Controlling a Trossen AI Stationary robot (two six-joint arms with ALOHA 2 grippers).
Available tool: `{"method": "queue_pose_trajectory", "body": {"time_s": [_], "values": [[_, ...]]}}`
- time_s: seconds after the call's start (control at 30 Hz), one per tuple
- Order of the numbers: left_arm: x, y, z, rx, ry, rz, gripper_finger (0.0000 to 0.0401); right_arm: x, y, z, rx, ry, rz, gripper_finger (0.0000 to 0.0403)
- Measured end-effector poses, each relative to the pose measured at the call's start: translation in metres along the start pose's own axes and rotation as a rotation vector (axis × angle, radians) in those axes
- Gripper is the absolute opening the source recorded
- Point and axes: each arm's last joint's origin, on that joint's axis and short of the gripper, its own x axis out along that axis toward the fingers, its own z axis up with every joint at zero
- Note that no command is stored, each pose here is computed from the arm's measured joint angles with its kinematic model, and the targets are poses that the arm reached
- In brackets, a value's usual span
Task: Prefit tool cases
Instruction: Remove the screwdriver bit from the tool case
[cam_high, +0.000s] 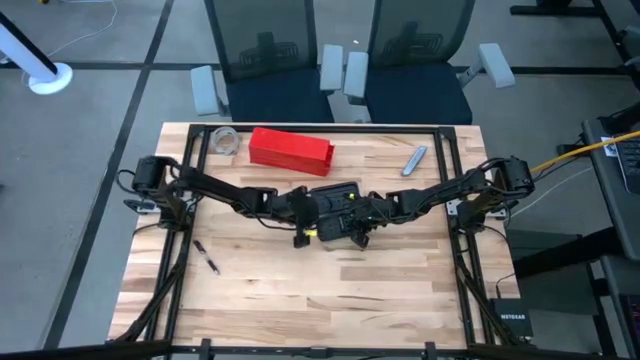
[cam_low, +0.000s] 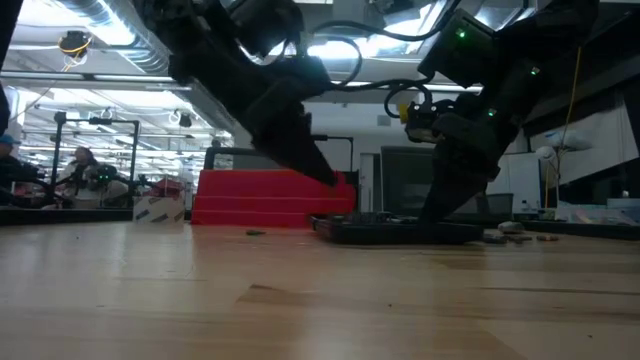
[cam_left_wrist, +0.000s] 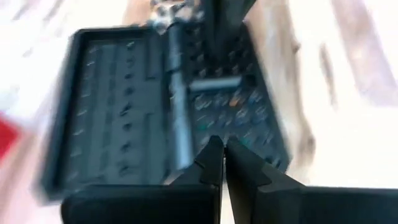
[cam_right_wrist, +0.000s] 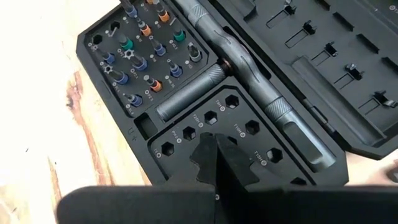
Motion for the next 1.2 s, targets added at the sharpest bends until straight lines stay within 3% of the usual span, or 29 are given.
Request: {"method": "queue_pose_trajectory", "body": {"time_s": [0.17, 0.37, 0.57, 0.97, 1.2], "values": [[-0.01, 0.008, -0.011, 0.04, 0.144, 0.034, 0.0001, 0.0, 0.0, -0.001, 0.02, 0.007, -0.004, 0.0], [-0.01, 0.016, -0.041, 0.008, 0.272, 0.053, 0.0, 0.0, 0.0, -0.001, 0.02, 0.007, -0.003, 0.0], [-0.01, 0.021, -0.043, -0.06, 0.272, 0.072, 0.0008, 0.0, 0.0, -0.001, 0.023, 0.007, -0.003, 0.0], [-0.02, 0.023, -0.029, -0.076, 0.236, 0.044, 0.0081, 0.0, 0.0, -0.001, 0.023, 0.008, -0.002, 0.0002], [-0.043, 0.025, -0.006, -0.161, 0.07, 0.031, 0.0103, 0.0, 0.0, -0.001, 0.021, 0.011, 0.004, 0.0002]]}}
